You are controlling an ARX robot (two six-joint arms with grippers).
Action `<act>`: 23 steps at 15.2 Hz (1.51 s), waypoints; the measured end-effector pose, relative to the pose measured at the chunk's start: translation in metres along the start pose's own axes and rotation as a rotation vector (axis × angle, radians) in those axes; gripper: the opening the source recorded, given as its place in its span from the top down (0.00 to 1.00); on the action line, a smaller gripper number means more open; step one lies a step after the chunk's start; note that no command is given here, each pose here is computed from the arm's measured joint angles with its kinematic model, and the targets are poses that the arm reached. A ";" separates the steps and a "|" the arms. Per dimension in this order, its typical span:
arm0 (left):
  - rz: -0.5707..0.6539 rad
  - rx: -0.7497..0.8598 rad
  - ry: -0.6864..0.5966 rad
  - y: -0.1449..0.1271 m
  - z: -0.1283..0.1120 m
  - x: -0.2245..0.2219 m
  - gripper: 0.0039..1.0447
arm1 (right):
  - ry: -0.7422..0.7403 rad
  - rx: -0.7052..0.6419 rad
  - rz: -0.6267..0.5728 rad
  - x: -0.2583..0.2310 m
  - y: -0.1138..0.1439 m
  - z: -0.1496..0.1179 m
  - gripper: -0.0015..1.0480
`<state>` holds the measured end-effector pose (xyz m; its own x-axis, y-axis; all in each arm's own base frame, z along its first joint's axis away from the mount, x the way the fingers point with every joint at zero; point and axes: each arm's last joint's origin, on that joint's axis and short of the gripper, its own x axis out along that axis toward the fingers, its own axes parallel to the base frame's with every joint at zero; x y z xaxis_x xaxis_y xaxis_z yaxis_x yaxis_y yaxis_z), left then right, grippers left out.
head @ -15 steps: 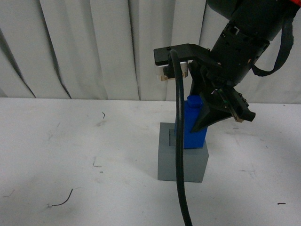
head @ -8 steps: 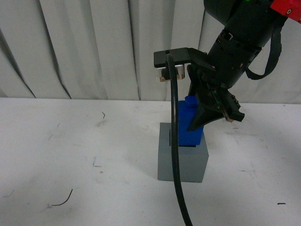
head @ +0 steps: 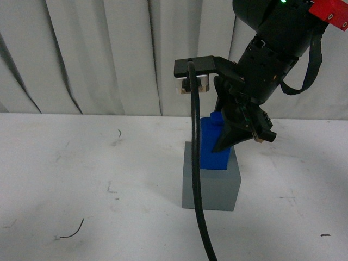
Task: Insert blue part into gray base
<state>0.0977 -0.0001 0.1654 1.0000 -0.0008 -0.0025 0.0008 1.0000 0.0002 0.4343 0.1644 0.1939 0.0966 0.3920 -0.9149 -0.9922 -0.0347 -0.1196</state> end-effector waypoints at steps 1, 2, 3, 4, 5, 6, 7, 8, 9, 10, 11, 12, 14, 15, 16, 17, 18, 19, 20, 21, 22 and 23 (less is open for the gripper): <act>0.000 0.000 0.000 0.000 0.000 0.000 0.06 | 0.001 0.003 0.000 0.000 0.000 0.000 0.55; 0.000 0.000 0.000 0.000 0.000 0.000 0.06 | 0.003 0.006 -0.003 0.001 0.000 0.000 0.55; 0.000 0.000 0.000 0.000 0.000 0.000 0.06 | 0.007 0.008 -0.002 0.003 0.001 -0.001 0.55; 0.000 0.000 0.000 0.000 0.000 0.000 0.06 | 0.016 0.009 0.003 0.008 0.001 0.000 0.55; 0.000 0.000 0.000 0.000 0.000 0.000 0.06 | 0.020 0.013 0.004 0.011 0.001 -0.001 0.55; 0.000 0.000 0.000 0.000 0.000 0.000 0.06 | 0.020 0.016 0.004 0.012 0.001 -0.001 0.55; 0.000 0.000 0.000 0.000 0.000 0.000 0.06 | 0.019 0.015 0.002 0.013 0.001 -0.002 0.55; 0.000 0.000 0.000 0.000 0.000 0.000 0.06 | 0.019 0.019 0.009 0.014 0.002 -0.002 0.43; 0.000 0.000 0.000 0.000 0.000 0.000 0.06 | 0.016 0.020 0.017 0.016 0.003 -0.003 0.31; 0.000 0.000 0.000 0.000 0.000 0.000 0.06 | 0.008 0.020 0.019 0.016 0.003 -0.003 0.17; 0.000 0.000 0.000 0.000 0.000 0.000 0.06 | -0.005 0.018 0.008 0.016 0.002 -0.003 0.04; 0.000 0.000 0.000 0.000 0.000 0.000 0.06 | -0.016 0.023 0.000 0.014 0.001 -0.007 0.07; 0.000 0.000 0.000 0.000 0.000 0.000 0.06 | -0.071 0.059 -0.049 -0.005 -0.002 -0.040 0.06; 0.000 0.000 0.000 0.000 0.000 0.000 0.06 | -0.104 0.108 -0.114 -0.034 -0.008 -0.078 0.06; 0.000 0.000 0.000 0.000 0.000 0.000 0.06 | -0.124 0.169 -0.202 -0.071 -0.011 -0.120 0.06; 0.000 0.000 0.000 0.000 0.000 0.000 0.06 | -0.136 0.197 -0.230 -0.089 -0.009 -0.134 0.06; 0.000 0.000 0.000 0.000 0.000 0.000 0.06 | -0.166 0.186 -0.232 -0.101 -0.007 -0.132 0.06; -0.002 0.000 0.000 0.000 0.000 0.000 0.06 | -0.214 0.150 -0.240 -0.111 -0.006 -0.122 0.06; 0.000 0.000 0.000 0.000 0.000 0.000 0.06 | -0.256 0.114 -0.241 -0.122 -0.004 -0.111 0.06; 0.000 0.000 0.000 0.000 0.000 0.000 0.06 | -0.295 0.077 -0.250 -0.136 0.001 -0.101 0.06; 0.000 0.000 0.000 0.000 0.000 0.000 0.06 | -0.333 0.043 -0.270 -0.148 0.006 -0.093 0.06; 0.000 0.000 0.000 0.000 0.000 0.000 0.06 | -0.369 0.000 -0.316 -0.164 0.011 -0.087 0.06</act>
<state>0.0977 -0.0001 0.1654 1.0000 -0.0004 -0.0025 0.0004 1.0000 0.0002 0.4144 0.0197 0.3096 0.3589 0.6831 -0.6361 -0.9189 0.1389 -0.3692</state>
